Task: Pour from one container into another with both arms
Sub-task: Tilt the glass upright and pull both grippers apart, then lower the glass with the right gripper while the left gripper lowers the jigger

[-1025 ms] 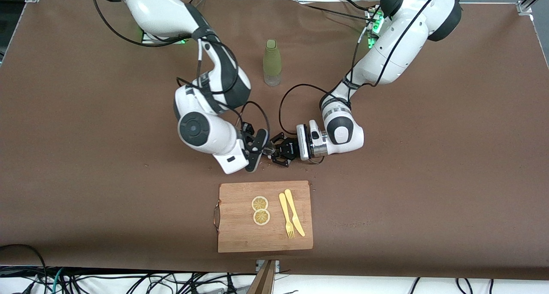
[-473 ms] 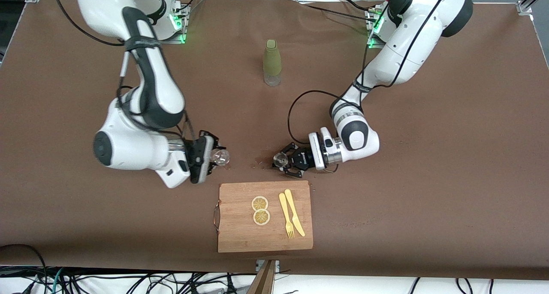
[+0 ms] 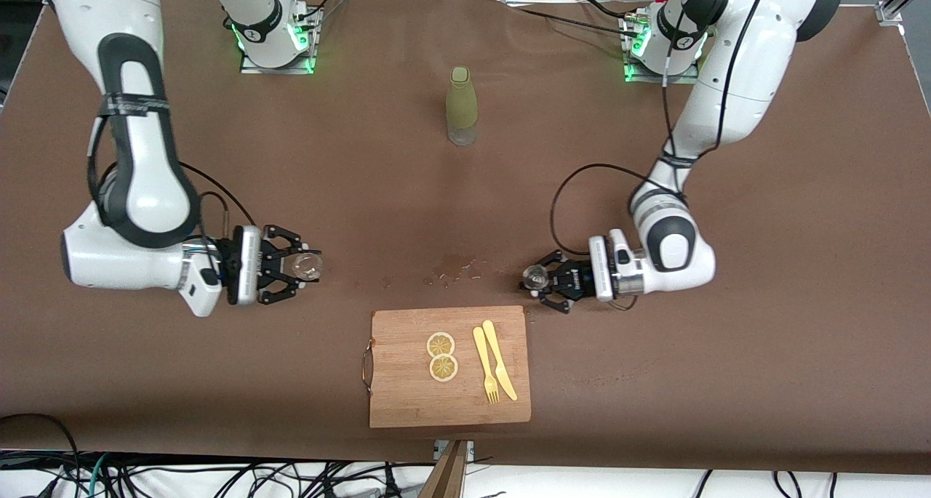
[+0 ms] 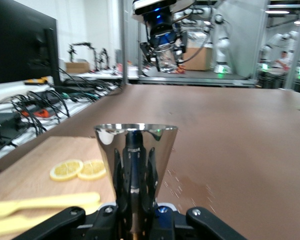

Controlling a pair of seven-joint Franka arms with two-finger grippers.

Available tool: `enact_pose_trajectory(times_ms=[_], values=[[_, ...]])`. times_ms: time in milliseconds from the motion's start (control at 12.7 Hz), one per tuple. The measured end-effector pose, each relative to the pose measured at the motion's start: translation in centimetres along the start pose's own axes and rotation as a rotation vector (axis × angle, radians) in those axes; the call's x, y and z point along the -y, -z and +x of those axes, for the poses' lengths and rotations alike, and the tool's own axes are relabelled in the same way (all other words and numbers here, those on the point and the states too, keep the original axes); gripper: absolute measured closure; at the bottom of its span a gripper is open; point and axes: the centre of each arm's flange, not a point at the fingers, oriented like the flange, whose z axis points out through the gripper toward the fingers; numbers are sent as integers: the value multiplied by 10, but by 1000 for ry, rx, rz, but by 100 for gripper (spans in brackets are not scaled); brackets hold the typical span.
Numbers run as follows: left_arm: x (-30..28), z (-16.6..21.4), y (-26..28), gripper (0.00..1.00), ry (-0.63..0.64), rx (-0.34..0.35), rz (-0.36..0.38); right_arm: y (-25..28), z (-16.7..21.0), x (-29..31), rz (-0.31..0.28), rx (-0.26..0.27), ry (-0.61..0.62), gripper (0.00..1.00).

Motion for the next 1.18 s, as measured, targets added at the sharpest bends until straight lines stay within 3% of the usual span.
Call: enact_pose_trajectory(times_ms=[315,631,946,1183], values=[[-1,-16,113,92,47,-14,-32,34,-86,14,26,-94,108,51],[-4,-31,207,92,82,-59,-17,53,-162,36,27,-171,225,51],[-25,-53,296,92,135,-24,-31,45,-222,47,27,-212,268,51],[-47,-68,327,92,172,-72,-44,40,-261,52,23,-231,256,51]])
